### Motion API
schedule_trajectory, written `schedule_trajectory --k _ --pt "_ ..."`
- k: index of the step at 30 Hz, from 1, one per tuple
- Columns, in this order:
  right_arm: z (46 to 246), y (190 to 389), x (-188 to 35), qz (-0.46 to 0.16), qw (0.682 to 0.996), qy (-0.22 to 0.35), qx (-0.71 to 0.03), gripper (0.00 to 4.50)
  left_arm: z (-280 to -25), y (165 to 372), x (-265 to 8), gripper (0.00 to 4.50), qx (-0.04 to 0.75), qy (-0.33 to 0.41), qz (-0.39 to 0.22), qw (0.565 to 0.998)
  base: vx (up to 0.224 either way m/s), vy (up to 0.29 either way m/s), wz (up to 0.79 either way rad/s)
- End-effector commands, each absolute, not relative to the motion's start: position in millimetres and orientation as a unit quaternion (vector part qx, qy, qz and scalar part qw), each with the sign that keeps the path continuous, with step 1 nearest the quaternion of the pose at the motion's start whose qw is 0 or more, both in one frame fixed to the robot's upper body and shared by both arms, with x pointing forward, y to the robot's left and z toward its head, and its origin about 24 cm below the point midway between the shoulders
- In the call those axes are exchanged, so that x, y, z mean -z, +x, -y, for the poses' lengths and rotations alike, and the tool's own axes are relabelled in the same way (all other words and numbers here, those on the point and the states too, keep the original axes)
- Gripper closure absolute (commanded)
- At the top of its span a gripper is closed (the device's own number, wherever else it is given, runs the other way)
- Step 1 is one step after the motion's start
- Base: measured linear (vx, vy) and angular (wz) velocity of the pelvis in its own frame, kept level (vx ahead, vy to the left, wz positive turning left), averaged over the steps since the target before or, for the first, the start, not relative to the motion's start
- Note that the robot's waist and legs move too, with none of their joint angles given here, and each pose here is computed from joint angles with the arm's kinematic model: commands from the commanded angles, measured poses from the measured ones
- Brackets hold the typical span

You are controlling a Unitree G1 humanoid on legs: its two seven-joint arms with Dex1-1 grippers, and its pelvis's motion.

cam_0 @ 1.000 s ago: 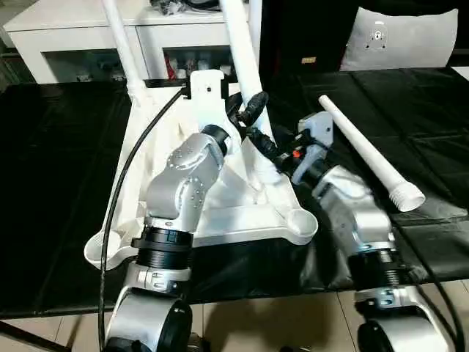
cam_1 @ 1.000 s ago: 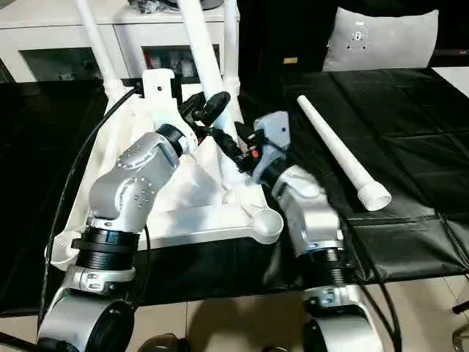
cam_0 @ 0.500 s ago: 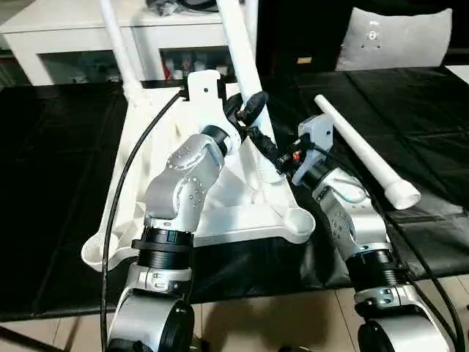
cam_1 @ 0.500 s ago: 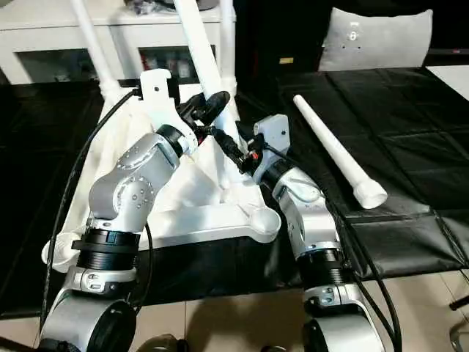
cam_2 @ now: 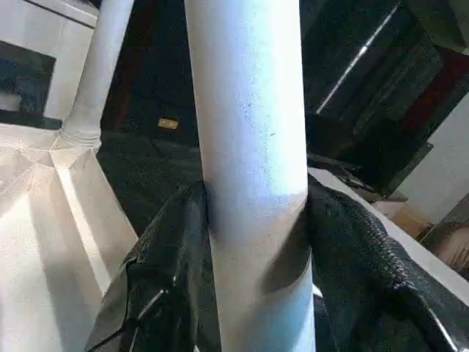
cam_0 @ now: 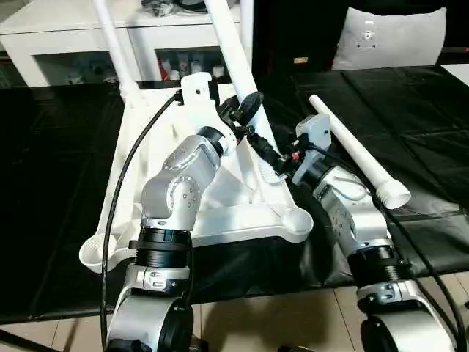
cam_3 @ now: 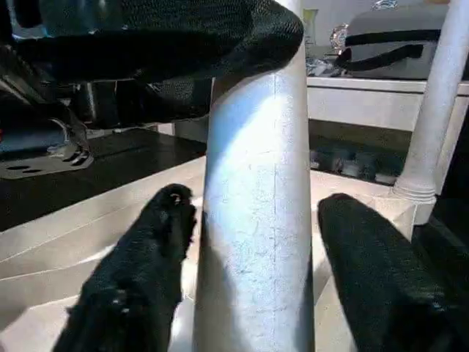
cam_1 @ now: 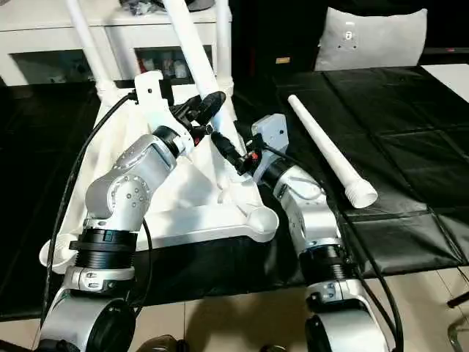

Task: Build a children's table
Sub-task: Pick table leg

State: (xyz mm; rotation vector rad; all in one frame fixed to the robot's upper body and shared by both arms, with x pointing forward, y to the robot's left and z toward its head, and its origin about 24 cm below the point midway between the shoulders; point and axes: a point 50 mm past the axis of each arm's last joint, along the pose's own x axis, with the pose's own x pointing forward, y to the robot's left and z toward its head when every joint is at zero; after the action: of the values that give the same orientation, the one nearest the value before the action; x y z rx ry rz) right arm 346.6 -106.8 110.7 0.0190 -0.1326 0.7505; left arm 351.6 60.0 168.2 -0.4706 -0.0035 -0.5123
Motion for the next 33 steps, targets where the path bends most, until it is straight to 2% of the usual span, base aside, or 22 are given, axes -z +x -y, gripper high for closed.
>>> schedule_trajectory --k 1,3,6,9,13,18,23,24,26,27,33 --pt "105.4 348.8 -121 0.084 0.924 0.001 -0.373 1.23 -58 352 -171 2.66 0.261 -0.23 0.004 0.938 0.0 0.0 0.0" --pt "107.3 349.1 -123 0.086 0.923 0.013 -0.376 1.12 -60 352 -170 2.66 0.262 -0.222 0.004 0.939 0.0 0.0 0.0" --pt "120.1 347.4 -138 0.09 0.906 0.099 -0.402 0.88 -71 353 -166 2.66 0.283 -0.177 0.004 0.943 0.0 0.0 0.0" --pt "129.8 344.1 -144 0.075 0.888 0.134 -0.434 0.68 -79 351 -163 2.66 0.308 -0.143 -0.001 0.94 0.0 0.0 0.0" --pt "137.6 342.5 -147 0.058 0.879 0.137 -0.452 0.3 -84 349 -162 2.66 0.334 -0.133 -0.005 0.933 0.0 0.0 0.0" --pt "153.0 337.3 -147 -0.019 0.852 0.126 -0.508 0.01 -92 340 -170 2.67 0.448 -0.116 0.005 0.887 0.0 0.0 0.0" --pt "154.1 324.5 -146 -0.055 0.808 0.088 -0.58 0.0 -93 332 -179 2.68 0.531 -0.131 0.013 0.837 0.0 0.0 0.0" --pt "153.3 317.3 -146 -0.072 0.783 0.088 -0.612 0.0 -93 329 -183 2.68 0.555 -0.137 0.016 0.82 0.0 0.0 0.0" --pt "152.9 312.4 -146 -0.084 0.765 0.086 -0.632 0.0 -92 327 -185 2.68 0.572 -0.137 0.019 0.808 0.0 0.0 0.0" --pt "151.7 308.3 -146 -0.097 0.746 0.083 -0.654 0.0 -89 323 -188 2.68 0.599 -0.134 0.025 0.789 0.0 0.0 0.0" --pt "147.8 306.0 -146 -0.113 0.723 0.09 -0.675 0.47 -83 321 -195 2.68 0.616 -0.139 0.042 0.774 0.0 0.0 0.0"
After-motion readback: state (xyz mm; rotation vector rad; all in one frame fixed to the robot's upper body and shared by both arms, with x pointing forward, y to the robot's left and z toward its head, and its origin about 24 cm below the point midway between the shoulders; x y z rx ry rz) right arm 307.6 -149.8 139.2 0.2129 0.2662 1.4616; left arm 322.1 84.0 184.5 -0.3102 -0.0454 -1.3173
